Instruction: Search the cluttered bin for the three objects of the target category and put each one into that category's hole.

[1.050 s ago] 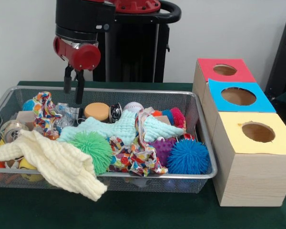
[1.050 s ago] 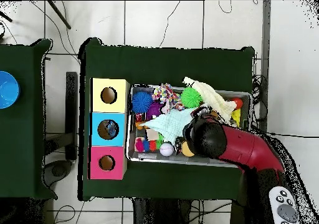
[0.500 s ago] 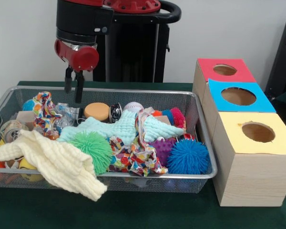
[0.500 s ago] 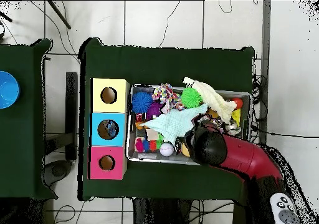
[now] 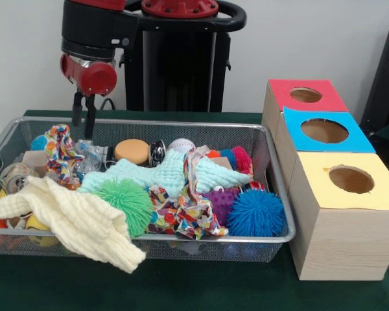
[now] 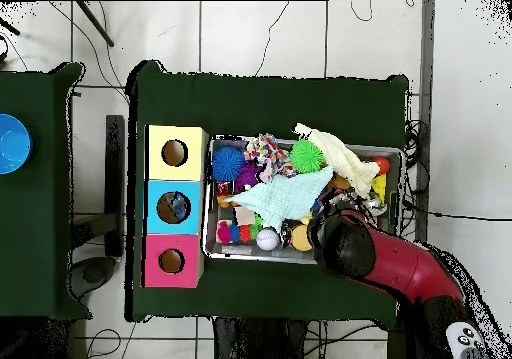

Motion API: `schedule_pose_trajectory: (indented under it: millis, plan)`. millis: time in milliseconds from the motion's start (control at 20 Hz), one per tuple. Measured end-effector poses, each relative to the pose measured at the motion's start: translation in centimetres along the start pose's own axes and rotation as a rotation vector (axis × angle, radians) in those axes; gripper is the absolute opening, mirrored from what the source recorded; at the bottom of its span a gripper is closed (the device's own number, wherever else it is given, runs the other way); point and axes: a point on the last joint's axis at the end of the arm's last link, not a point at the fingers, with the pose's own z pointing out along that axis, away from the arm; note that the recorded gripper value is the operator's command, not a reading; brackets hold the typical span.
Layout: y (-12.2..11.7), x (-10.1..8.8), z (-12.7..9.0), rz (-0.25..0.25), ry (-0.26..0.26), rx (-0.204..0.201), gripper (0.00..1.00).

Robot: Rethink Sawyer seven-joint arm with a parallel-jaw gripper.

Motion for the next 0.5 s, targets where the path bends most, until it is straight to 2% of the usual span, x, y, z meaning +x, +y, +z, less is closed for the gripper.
schedule_pose_trajectory:
  millis: [500]
  plan:
    - [-1.8,0.9,1.5,-0.039,-0.035,-0.001,1.0]
